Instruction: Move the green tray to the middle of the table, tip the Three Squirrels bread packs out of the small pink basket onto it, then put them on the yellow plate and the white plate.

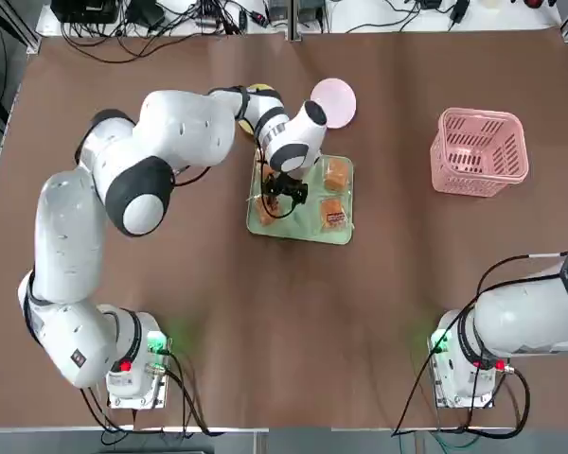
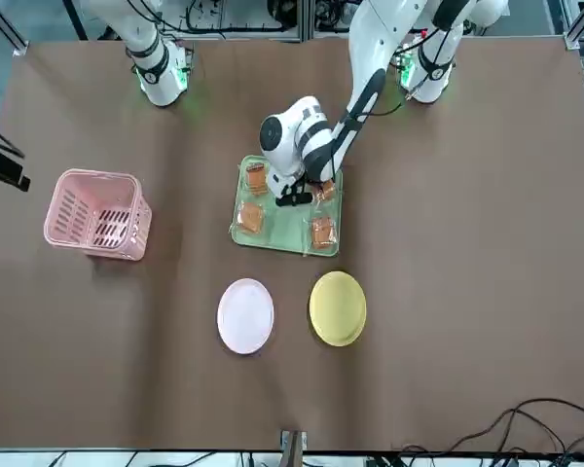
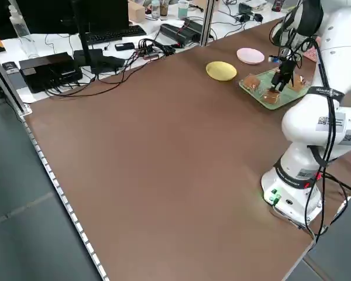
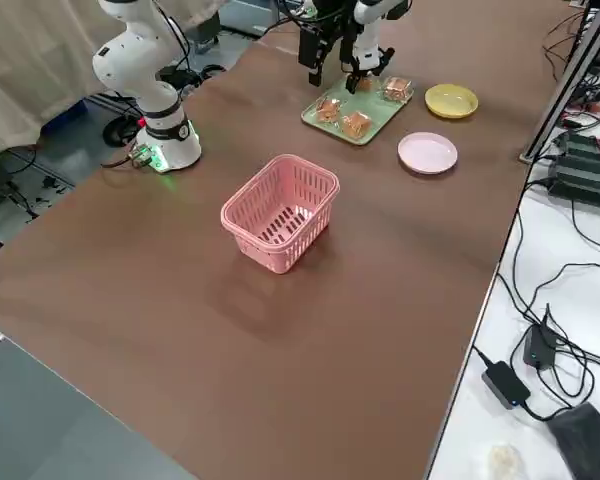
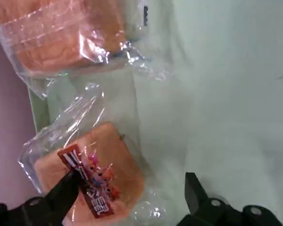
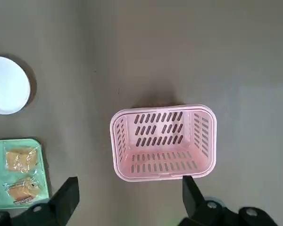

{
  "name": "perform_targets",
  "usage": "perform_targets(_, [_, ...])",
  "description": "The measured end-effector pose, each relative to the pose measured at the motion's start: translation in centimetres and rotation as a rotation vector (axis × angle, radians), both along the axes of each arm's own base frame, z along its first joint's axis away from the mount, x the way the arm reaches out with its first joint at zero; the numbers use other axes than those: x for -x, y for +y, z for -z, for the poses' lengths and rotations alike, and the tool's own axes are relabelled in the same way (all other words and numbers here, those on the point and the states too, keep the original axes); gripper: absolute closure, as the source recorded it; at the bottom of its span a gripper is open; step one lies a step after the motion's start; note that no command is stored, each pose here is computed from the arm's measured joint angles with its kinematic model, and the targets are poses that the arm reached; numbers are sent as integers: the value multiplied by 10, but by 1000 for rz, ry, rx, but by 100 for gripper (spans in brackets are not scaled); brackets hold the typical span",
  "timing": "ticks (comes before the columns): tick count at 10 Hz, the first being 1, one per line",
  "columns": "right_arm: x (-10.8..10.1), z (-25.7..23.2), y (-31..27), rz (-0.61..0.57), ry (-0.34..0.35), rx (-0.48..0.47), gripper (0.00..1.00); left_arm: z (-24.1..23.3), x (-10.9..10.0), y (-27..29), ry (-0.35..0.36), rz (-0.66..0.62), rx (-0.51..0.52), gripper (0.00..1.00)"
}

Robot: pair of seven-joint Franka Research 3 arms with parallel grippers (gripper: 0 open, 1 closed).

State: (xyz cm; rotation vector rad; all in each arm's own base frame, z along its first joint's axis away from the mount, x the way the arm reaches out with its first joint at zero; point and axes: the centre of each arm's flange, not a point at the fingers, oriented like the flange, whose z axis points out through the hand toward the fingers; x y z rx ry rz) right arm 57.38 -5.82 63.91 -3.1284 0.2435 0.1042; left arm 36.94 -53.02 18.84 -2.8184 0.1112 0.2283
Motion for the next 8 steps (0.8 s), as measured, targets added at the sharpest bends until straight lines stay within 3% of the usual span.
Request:
perform_targets(4, [0, 0, 0, 0, 2, 0, 3, -47, -19, 8, -21, 35, 22, 0])
perform_targets(8, [0, 0, 2, -4, 3, -1, 3, -153, -98, 42, -128, -4, 125, 0])
